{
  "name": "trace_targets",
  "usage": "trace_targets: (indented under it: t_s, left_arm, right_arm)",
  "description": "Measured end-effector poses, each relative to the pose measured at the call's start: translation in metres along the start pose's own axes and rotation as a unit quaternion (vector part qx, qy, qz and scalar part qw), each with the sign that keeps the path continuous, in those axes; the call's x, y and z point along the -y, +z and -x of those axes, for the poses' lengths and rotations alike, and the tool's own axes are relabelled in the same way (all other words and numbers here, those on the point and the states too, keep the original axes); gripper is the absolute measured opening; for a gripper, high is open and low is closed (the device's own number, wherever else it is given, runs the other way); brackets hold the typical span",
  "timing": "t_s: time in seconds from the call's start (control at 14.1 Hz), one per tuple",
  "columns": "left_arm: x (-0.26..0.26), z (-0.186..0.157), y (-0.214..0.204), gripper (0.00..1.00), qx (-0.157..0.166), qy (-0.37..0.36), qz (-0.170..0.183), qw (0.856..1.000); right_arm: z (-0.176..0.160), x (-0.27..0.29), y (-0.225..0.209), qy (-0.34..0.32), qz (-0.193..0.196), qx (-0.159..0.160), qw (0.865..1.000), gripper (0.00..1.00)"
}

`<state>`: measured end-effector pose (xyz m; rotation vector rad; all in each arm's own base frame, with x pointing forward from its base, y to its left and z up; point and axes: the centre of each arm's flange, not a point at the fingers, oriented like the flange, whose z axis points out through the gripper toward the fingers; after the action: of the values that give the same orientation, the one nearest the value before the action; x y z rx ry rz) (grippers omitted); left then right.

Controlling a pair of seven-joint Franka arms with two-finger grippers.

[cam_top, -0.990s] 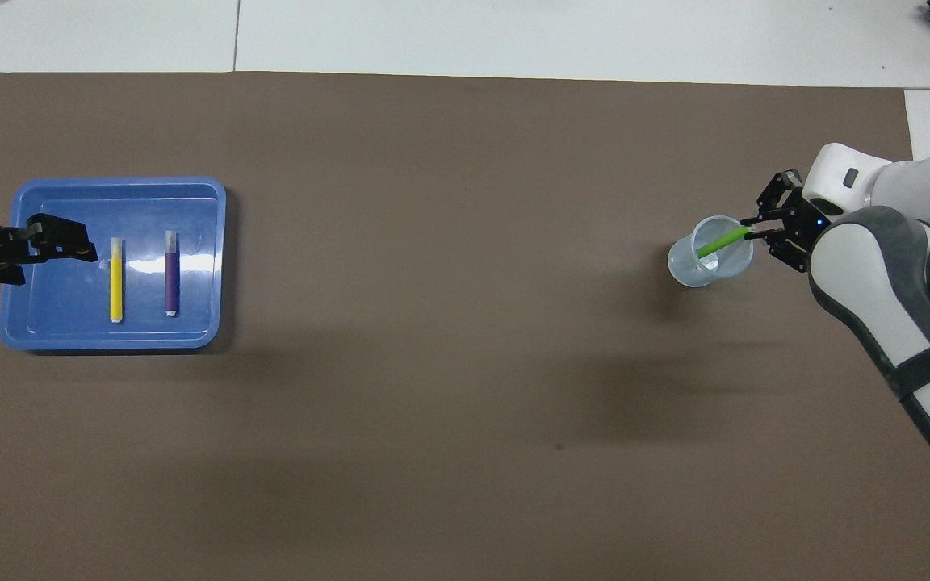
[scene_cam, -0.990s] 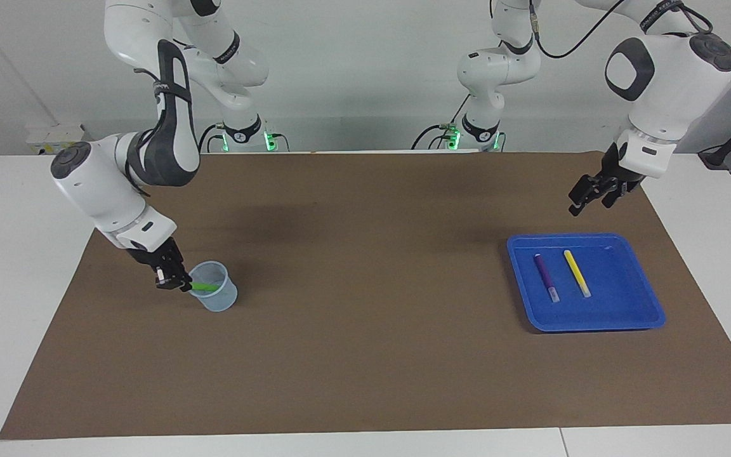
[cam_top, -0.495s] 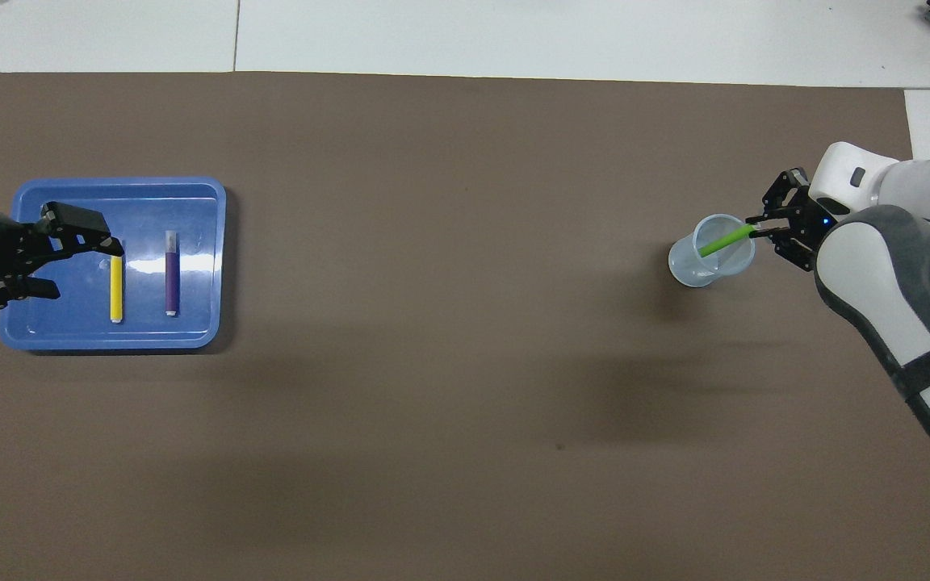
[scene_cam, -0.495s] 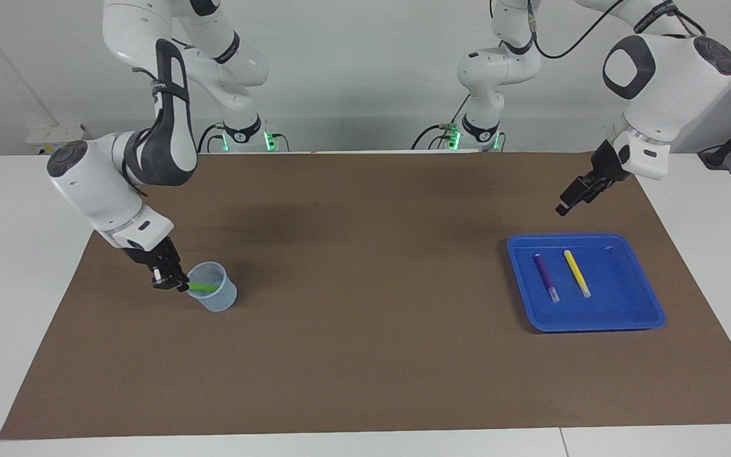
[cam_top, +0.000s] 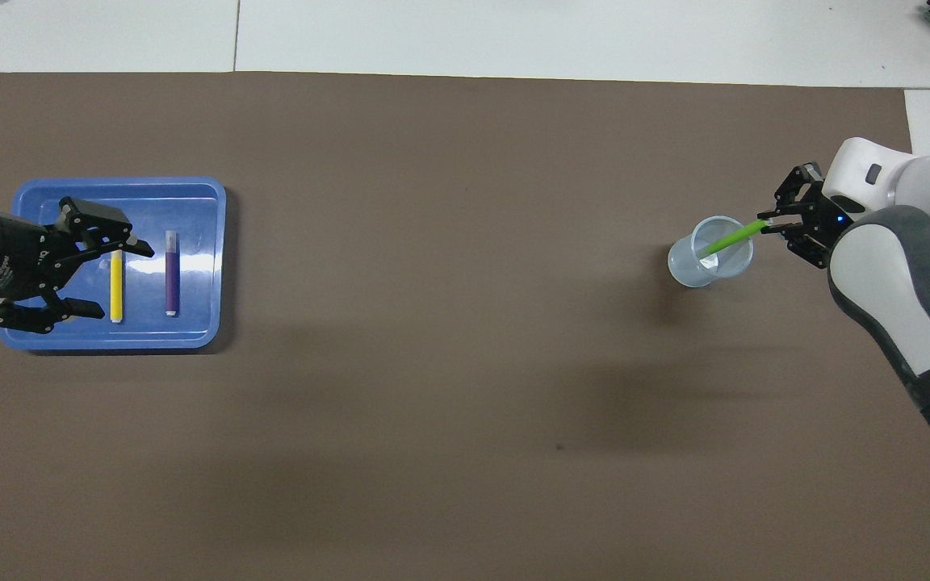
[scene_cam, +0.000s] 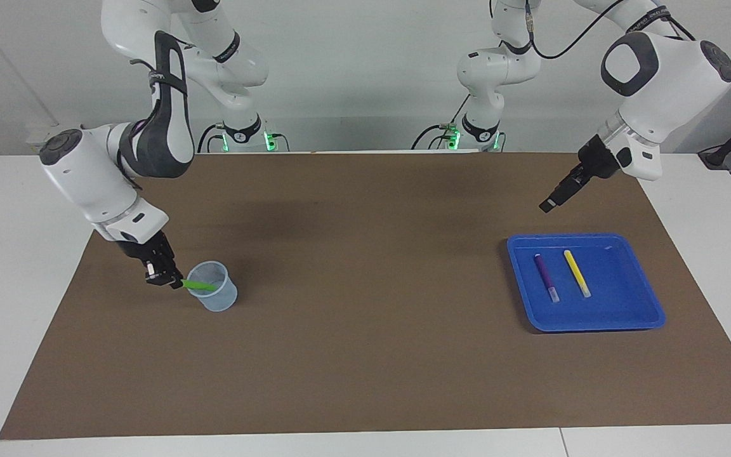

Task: Right arm passes pens to left for tray arrangement
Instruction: 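Lift the green pen from the cup with the right gripper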

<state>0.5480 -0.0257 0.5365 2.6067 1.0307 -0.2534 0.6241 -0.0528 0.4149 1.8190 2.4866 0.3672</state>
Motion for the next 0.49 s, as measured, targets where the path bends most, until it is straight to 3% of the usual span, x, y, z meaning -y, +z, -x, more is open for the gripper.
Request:
trace_targets:
  t_s: [0.49]
  left_arm:
    - [0.003,0.02,0.002,0.97,0.076,-0.094,-0.003,0.993]
  right_arm:
    - [-0.011,0.005,-0.053,-0.001,-0.024,0.027,0.999,0.18]
